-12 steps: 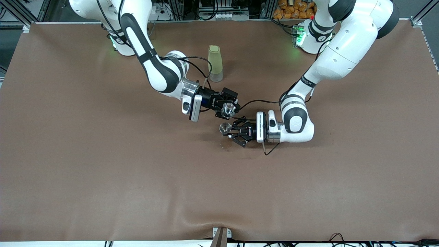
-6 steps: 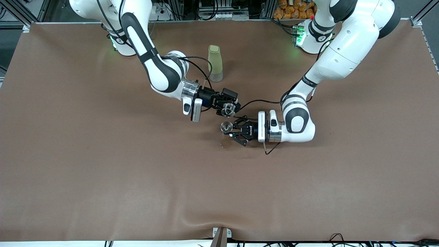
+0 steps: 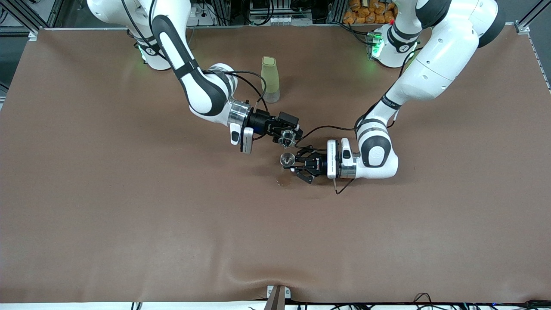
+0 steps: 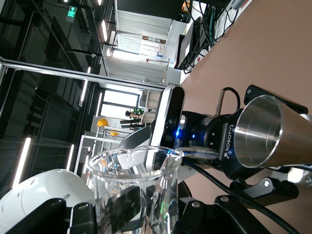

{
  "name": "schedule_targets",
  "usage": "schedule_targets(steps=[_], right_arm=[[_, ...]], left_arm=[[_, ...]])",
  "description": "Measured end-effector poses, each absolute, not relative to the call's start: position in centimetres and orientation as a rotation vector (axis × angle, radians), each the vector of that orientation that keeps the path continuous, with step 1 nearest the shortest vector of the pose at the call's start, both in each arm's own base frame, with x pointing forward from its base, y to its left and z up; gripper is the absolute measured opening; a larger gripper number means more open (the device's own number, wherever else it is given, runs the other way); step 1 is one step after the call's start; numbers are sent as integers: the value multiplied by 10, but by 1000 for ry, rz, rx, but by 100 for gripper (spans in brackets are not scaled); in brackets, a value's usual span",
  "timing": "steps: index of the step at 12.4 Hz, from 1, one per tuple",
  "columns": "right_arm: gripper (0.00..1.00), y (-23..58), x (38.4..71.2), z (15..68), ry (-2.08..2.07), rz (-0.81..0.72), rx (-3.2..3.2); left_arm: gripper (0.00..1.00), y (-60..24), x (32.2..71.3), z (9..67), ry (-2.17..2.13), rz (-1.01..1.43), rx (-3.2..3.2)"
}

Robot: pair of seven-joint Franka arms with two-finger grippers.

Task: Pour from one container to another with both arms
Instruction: 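Pour liquid from the beaker into the jigger with the right gripper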

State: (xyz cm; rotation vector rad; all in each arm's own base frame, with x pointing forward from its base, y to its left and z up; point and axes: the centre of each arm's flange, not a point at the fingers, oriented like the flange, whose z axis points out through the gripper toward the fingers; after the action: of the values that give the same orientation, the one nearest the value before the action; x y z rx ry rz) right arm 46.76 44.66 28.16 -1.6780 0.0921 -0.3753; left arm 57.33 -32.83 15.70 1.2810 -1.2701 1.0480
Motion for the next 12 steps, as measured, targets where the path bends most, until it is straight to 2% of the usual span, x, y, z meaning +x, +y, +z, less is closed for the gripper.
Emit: schedule_targets(steps=[12], right_arm=[[15,450,470,287,309,-168,-1631]], left_arm=[[21,-334,565,154,-1269,1029,1273]])
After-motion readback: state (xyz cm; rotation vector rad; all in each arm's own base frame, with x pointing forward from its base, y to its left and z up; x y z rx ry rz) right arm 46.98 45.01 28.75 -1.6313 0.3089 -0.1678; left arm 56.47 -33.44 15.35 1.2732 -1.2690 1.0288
